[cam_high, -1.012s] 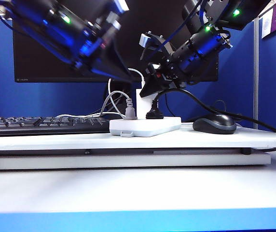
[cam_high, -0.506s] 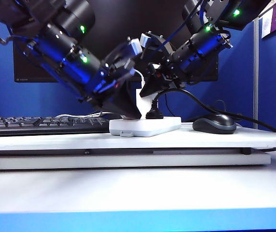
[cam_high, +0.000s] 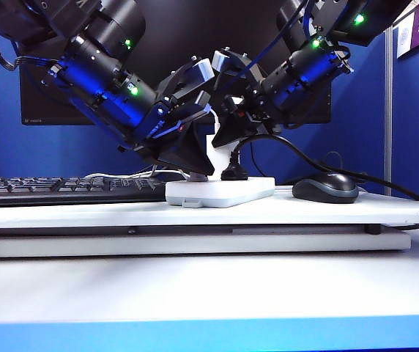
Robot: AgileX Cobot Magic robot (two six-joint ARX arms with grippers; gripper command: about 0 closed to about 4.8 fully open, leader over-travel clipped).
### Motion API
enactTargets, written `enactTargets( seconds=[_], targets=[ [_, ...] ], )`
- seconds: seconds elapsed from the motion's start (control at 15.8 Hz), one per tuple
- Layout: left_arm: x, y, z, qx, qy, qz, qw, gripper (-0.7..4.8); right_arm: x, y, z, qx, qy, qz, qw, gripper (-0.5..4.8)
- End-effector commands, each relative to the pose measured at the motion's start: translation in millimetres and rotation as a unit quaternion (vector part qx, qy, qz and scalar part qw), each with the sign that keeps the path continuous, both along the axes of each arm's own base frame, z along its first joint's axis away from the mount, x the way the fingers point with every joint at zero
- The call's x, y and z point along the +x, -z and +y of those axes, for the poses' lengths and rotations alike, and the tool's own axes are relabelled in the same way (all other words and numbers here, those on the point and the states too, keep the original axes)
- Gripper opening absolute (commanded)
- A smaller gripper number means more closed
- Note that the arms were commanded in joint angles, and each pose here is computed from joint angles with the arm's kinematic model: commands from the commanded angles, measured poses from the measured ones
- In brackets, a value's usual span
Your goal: Unplug the white charger from the socket, then place it next to the socket.
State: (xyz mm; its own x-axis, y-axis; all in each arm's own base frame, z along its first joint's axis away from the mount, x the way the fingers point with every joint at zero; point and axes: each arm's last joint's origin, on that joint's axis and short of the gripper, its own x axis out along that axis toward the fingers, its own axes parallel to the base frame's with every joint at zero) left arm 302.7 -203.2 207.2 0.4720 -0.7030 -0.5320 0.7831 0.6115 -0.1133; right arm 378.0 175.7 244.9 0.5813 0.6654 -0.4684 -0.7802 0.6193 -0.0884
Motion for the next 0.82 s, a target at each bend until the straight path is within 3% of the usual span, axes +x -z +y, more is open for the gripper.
enactTargets(
  seconds=[0.06, 0.82],
  targets=[
    [3.1, 1.7, -2.1, 0.004, -0.009, -0.004, 1.000, -0.05, -1.3, 2.0, 0.1, -0.001, -0.008, 0.010, 1.000, 0.40],
    [8.7, 20.3, -11.3, 0.015, 0.004, 0.022, 1.000, -0.05, -1.3, 0.7, 0.1, 0.011, 0.000, 0.018, 1.000, 0.37]
  ],
)
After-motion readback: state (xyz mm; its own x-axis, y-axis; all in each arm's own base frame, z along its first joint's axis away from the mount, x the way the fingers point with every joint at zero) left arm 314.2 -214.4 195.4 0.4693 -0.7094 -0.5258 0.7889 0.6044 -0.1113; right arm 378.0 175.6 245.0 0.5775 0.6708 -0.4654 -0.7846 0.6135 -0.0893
